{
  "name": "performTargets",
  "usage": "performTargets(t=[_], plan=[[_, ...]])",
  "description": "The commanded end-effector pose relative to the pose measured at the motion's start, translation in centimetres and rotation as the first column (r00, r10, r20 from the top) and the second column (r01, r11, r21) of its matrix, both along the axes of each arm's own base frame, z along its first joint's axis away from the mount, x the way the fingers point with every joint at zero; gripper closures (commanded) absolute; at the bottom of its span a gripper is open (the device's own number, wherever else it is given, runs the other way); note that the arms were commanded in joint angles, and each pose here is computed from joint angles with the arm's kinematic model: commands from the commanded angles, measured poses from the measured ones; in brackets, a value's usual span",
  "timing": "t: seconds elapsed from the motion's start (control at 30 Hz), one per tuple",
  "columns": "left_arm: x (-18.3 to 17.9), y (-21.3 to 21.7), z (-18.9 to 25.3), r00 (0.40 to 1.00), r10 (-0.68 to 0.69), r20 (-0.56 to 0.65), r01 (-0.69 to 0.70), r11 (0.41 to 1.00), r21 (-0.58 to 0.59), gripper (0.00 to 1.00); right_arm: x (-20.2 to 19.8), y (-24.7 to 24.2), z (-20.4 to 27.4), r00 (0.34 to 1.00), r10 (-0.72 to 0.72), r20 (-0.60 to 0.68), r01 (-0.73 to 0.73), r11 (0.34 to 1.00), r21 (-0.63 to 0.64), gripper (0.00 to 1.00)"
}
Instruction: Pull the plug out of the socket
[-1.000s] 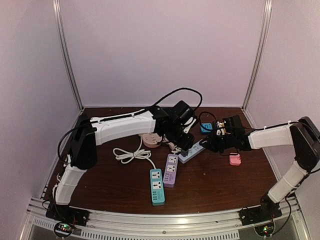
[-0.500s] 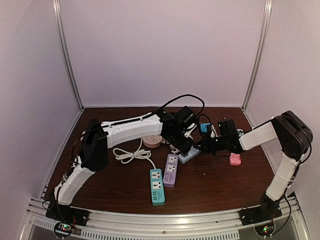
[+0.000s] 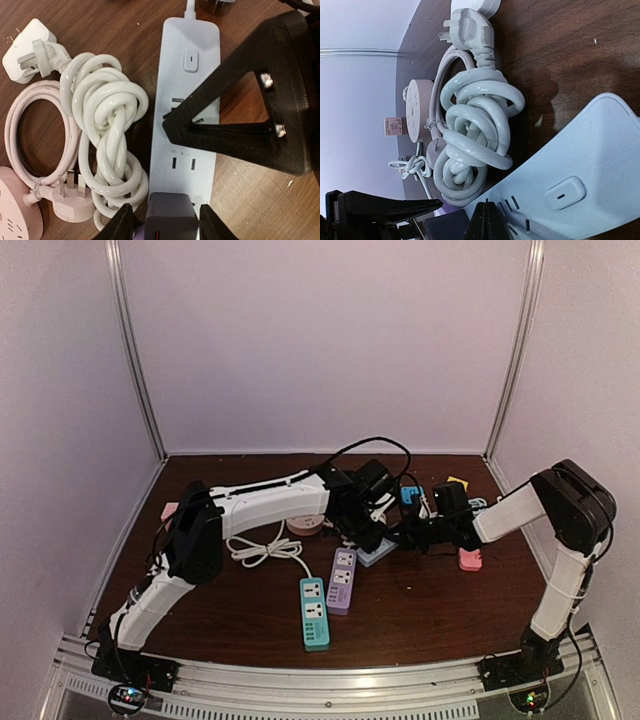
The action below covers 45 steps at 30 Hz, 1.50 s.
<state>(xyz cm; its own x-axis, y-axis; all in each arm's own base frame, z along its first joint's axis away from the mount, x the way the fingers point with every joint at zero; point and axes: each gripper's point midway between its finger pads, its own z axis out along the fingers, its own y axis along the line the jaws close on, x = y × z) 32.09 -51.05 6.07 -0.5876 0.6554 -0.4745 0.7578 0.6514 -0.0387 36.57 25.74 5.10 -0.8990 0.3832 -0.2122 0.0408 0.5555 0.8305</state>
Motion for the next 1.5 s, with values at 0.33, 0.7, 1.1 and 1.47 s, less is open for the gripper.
performTargets(t=[0.33,0.7,1.1,1.47], plan=[[0.2,-2.4,5.0,0.999,-0.01,0.05,0.016,0.991,-0.13,0.91,-0.3,-1.0,-2.0,0.999,-0.034,-0.041,0.031,0.997,-0.074,1.0],[0.8,-3.8,7.0,0.997,0.0,0.075,0.017,0.976,-0.219,0.96,-2.1,-1.1,-4.2,0.997,-0.016,-0.075,0.007,0.993,-0.121,1.0],[2.1,-4.4,9.2,0.999,0.027,0.019,-0.019,0.942,-0.336,1.0,-4.9,-2.3,-7.1,0.99,-0.021,-0.136,-0.002,0.986,-0.165,1.0],[2.2,-3.7,8.9,0.996,0.045,-0.074,-0.069,0.93,-0.36,1.0,-7.0,-4.7,-9.3,0.981,-0.06,-0.186,0.031,0.987,-0.155,1.0]])
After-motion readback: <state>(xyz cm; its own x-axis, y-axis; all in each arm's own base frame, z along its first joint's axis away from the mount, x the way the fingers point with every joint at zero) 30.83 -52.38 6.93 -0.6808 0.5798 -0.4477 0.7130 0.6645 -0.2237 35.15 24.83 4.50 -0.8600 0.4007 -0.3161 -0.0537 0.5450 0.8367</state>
